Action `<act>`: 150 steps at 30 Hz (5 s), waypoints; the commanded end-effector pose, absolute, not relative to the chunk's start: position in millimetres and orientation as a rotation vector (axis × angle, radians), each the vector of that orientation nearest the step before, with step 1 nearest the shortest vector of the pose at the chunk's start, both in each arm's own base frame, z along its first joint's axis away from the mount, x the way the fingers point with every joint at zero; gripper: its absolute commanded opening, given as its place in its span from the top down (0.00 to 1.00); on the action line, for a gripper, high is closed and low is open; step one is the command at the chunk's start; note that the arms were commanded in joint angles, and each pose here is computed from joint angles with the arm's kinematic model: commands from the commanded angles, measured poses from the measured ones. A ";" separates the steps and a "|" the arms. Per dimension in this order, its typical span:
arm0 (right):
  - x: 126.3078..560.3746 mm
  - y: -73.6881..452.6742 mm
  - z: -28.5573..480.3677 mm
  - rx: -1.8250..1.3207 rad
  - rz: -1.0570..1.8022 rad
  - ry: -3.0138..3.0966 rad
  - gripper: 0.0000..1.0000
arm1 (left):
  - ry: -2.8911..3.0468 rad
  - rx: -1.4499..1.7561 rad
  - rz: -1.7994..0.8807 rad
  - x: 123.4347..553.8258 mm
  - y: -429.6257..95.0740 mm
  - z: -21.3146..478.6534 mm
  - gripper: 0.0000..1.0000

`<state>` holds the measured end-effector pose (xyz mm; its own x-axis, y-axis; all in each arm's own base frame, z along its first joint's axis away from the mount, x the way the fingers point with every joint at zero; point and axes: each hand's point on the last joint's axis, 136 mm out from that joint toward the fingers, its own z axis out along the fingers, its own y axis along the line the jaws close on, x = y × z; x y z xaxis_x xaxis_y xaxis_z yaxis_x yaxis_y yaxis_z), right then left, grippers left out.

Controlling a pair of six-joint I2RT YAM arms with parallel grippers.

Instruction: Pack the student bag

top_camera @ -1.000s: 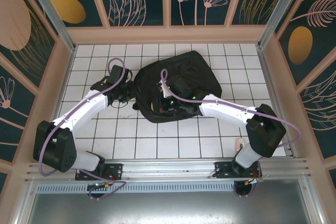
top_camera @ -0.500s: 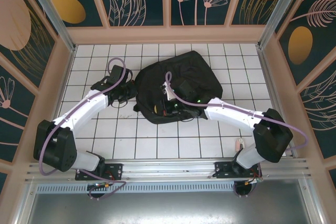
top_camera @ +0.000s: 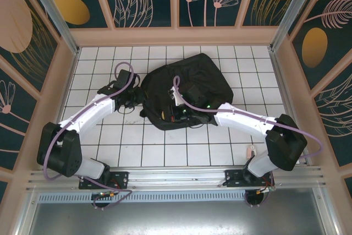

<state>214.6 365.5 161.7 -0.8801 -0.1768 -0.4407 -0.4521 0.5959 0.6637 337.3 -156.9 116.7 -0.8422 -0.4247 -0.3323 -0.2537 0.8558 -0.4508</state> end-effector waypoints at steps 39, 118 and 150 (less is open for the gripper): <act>208.4 230.3 137.7 -0.241 0.776 2.610 1.00 | 2.544 -0.477 -0.328 347.8 -125.3 120.5 1.00; 318.2 -57.7 148.4 0.434 0.089 1.571 0.01 | 1.552 -0.215 0.132 354.4 23.2 148.6 0.01; 372.4 -25.5 123.1 0.215 -0.005 1.686 0.01 | 1.654 -0.169 0.059 375.9 21.4 136.3 0.01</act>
